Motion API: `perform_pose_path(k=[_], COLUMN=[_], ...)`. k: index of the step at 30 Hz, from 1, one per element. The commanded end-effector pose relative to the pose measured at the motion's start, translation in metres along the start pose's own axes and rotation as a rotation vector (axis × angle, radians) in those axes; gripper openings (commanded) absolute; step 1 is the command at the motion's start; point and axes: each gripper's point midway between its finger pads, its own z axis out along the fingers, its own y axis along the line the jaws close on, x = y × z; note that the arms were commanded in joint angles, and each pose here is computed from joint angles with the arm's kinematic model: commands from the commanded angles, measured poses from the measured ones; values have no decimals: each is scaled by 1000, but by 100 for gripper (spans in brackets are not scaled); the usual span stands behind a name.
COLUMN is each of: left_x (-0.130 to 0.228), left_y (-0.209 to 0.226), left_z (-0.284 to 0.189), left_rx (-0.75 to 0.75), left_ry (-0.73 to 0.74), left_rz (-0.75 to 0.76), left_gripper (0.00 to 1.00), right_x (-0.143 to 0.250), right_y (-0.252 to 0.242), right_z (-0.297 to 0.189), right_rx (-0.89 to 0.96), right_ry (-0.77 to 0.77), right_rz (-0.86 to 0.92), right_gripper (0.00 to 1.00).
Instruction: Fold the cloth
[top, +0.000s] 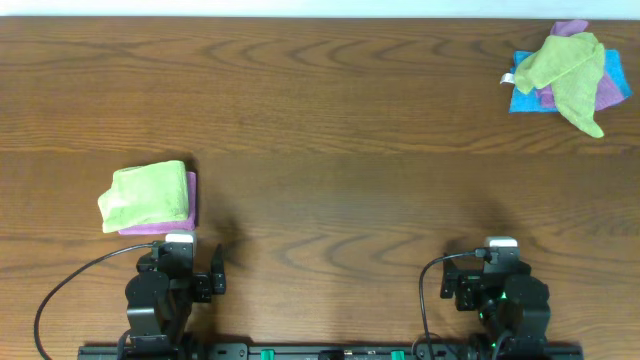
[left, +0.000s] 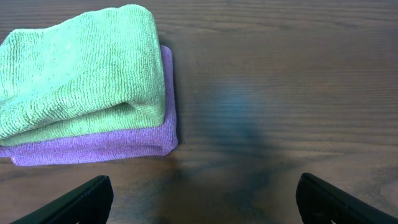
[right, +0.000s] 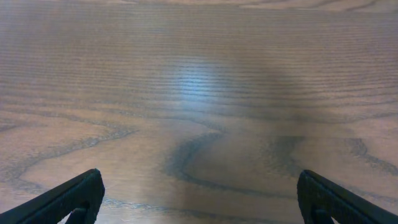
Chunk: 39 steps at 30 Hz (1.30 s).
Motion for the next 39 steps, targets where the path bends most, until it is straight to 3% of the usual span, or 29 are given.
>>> perform_pose_path(k=[1, 33, 39], left_x=[3, 3, 3], left_y=[0, 0, 0], left_z=[0, 0, 0], left_rx=[1, 1, 1], left_ry=[7, 7, 7], left_rz=[-1, -1, -1], left_gripper=[95, 95, 95], right_x=[5, 4, -24], right_y=[-2, -1, -1], right_z=[3, 3, -5], right_rx=[12, 4, -2], right_ry=[9, 7, -44], right_rz=[23, 24, 97], right_gripper=[99, 99, 99])
